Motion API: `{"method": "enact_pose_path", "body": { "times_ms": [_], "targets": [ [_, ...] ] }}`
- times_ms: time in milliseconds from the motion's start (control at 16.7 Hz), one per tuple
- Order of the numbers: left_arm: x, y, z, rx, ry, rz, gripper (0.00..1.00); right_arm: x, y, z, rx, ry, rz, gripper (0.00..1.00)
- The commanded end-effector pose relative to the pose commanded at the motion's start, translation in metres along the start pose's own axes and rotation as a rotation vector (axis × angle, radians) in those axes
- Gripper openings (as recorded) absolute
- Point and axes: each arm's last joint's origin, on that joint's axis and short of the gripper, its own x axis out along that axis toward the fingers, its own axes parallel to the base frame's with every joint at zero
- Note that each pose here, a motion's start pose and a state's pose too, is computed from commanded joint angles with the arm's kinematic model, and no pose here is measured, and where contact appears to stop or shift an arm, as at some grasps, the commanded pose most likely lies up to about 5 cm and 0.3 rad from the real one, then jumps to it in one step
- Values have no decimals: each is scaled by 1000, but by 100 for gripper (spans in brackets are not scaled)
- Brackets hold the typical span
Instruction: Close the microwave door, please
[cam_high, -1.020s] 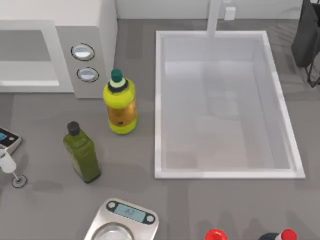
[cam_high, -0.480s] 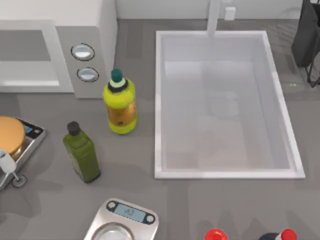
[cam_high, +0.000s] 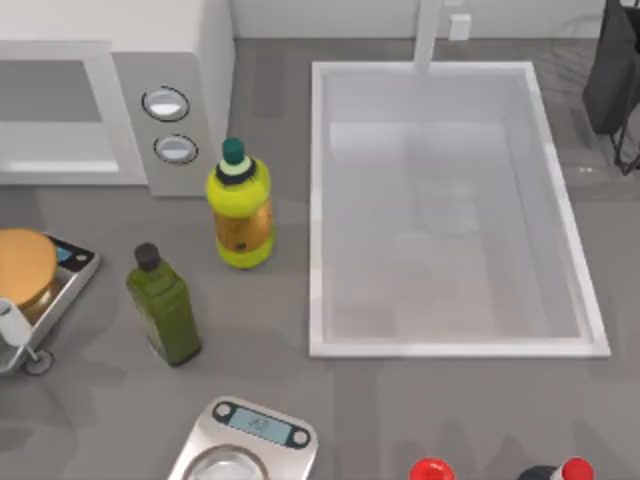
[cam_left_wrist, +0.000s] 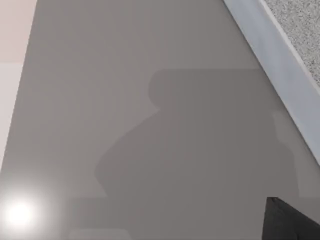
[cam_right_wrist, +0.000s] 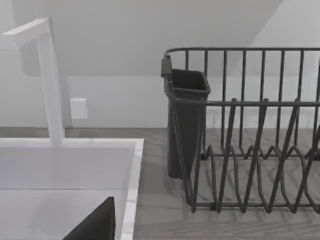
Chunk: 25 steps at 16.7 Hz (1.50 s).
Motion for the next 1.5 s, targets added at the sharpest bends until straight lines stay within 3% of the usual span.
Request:
{"method": "enact_pose_path", "body": {
  "times_ms": [240,480,840,1140,1500],
  "targets": [
    [-10,-39,0,-57,-19,39,0,0,0,0,0,0,0,100],
    [-3,-76,-4,3,-16,-10,0,0,0,0,0,0,0,100],
    [2,-87,-7,23,-1,-38,0,0,0,0,0,0,0,100],
    [-9,-84,11,-16,-93,-9,0,0,0,0,0,0,0,100],
    [-13,-137,22,-82,-144,-52,0,0,0,0,0,0,0,100]
  ]
}}
